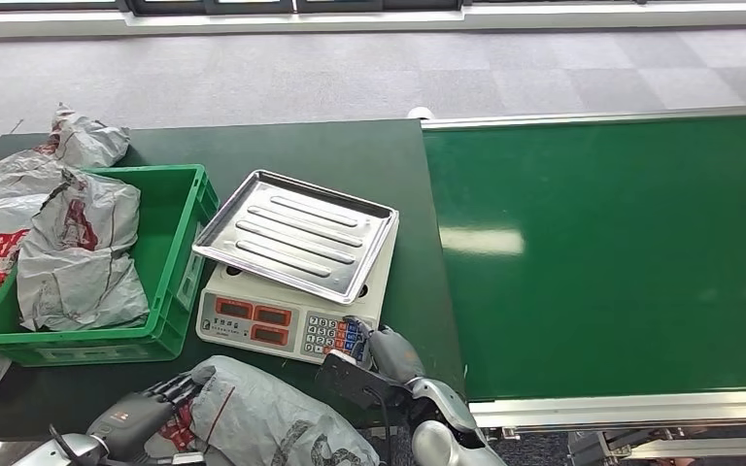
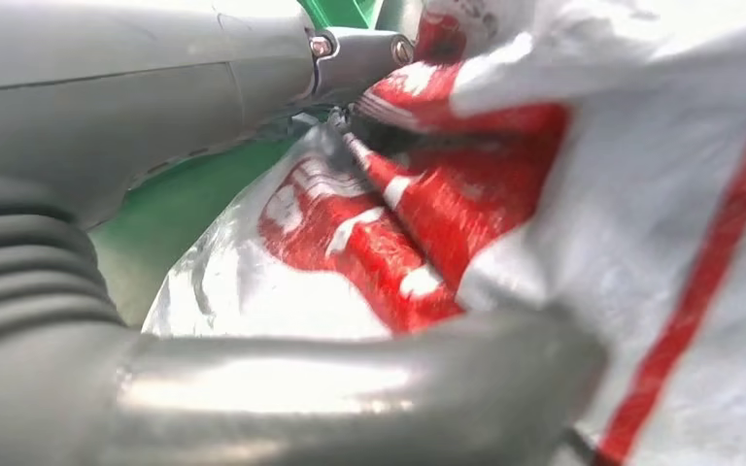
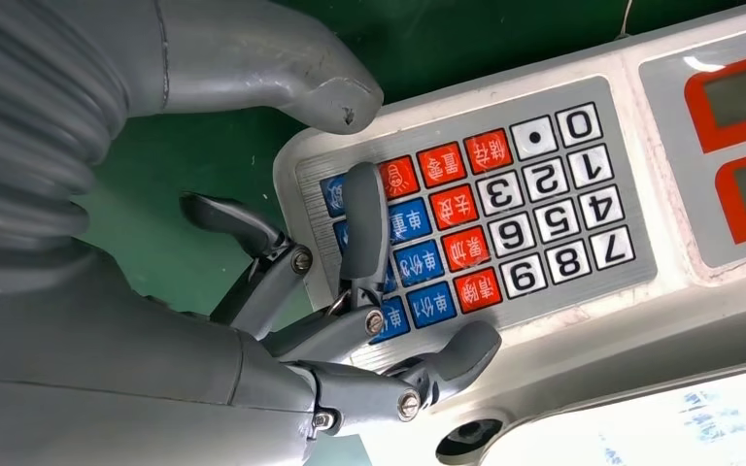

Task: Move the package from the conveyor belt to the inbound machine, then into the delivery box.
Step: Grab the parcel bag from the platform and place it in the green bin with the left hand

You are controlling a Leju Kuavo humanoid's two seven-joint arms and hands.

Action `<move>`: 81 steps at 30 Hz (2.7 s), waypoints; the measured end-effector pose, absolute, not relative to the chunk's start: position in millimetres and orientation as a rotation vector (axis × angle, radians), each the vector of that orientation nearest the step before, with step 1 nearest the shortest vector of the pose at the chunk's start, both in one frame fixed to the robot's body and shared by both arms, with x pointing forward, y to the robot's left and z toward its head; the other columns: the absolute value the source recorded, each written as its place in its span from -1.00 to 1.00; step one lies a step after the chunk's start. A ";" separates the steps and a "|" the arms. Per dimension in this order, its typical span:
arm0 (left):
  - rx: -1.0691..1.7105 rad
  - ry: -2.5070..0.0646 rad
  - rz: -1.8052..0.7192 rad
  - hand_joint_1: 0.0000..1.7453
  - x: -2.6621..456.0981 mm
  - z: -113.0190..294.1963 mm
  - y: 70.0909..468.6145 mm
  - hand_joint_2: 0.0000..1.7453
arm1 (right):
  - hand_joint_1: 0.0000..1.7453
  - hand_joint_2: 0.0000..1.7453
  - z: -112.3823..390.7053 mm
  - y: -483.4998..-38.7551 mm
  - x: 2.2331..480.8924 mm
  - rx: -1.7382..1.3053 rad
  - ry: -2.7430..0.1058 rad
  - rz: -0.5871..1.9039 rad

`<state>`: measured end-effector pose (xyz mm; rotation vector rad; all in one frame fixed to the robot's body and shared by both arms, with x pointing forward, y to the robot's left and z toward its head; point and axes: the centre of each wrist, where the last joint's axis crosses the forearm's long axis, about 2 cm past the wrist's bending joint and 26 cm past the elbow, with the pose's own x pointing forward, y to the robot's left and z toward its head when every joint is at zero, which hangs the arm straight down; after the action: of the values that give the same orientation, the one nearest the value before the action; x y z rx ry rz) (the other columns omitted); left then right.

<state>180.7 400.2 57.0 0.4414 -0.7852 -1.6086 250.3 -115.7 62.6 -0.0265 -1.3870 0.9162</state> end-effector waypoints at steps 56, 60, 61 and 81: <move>0.897 -1.663 -1.225 1.00 235.1 158.0 326.8 1.00 | -1.00 -1.00 58.0 -121.0 240.4 -0.018 -1.393 0.892; 0.939 -1.710 -1.206 1.00 239.8 167.9 325.8 1.00 | -1.00 -1.00 58.6 -121.0 239.8 -0.018 -1.400 0.891; 0.953 -1.722 -1.201 1.00 241.1 170.2 325.7 1.00 | -1.00 -1.00 58.8 -121.0 239.4 -0.020 -1.408 0.889; 0.963 -1.786 -1.137 1.00 258.3 175.4 327.6 1.00 | -1.00 1.00 149.9 -174.2 212.5 -0.734 -2.327 0.409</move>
<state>258.3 327.6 175.4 0.9627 -1.7858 -1.1370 212.5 -174.2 149.9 -0.7339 -2.3267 0.4088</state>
